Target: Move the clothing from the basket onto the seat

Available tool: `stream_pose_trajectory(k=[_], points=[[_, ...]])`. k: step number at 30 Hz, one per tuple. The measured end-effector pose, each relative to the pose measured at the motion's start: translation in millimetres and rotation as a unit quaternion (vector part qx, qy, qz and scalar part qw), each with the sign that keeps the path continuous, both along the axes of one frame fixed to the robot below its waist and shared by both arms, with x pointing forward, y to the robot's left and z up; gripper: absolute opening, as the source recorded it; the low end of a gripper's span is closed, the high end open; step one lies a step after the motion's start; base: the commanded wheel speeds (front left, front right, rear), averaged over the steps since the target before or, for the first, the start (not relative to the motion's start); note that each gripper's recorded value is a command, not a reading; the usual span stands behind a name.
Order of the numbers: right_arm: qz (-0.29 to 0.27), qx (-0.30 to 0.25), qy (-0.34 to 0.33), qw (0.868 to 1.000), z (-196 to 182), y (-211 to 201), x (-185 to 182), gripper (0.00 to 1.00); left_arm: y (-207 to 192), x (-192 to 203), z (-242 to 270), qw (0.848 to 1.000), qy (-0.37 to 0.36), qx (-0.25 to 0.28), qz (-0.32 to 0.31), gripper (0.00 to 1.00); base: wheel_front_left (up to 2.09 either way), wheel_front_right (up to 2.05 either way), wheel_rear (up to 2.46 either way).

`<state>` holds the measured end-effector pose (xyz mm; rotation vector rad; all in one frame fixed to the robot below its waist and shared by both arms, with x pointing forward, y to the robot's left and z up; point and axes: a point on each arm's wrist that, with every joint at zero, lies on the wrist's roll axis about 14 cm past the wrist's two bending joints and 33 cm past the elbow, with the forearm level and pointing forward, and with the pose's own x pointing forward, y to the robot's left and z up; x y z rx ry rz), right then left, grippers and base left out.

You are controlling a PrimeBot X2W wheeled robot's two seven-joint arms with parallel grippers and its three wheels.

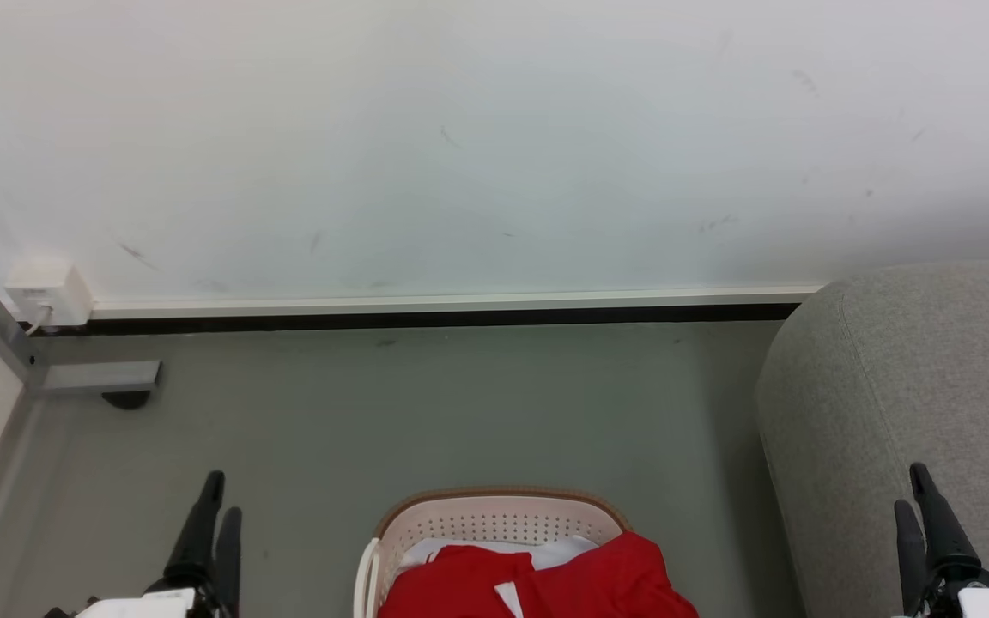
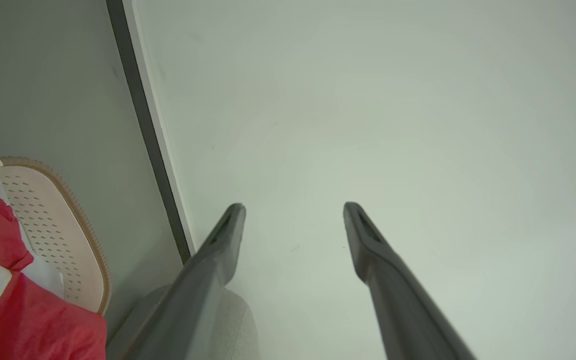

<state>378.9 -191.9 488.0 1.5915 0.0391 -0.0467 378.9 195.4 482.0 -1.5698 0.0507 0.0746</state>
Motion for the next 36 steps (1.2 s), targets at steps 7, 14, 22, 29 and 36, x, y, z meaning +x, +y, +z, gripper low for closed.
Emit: stream_pose_trajectory(k=[7,14,22,29,36], points=[[0.0,-0.021,-0.01,1.0,7.2,4.8,1.9,1.0,1.3,4.6,12.3,0.999,-0.017,0.038,0.007,1.0,0.0,0.0,0.0],[-0.001,-0.076,-0.025,0.997,17.8,4.7,4.7,1.0,-0.2,6.9,20.5,0.994,-0.027,0.103,0.005,1.0,0.0,0.0,0.0],[0.014,-0.151,-0.038,0.988,24.6,15.6,6.1,1.0,1.2,8.3,28.8,0.98,-0.038,0.196,0.008,1.0,0.0,0.0,0.0],[0.026,-0.223,-0.049,0.973,29.0,23.1,7.2,1.0,1.5,9.0,32.6,0.959,-0.041,0.279,0.007,1.0,0.0,0.0,0.0],[0.038,-0.307,-0.058,0.949,30.4,30.1,7.9,1.0,-3.4,9.7,35.1,0.93,-0.042,0.366,0.001,1.0,0.0,0.0,0.0]])
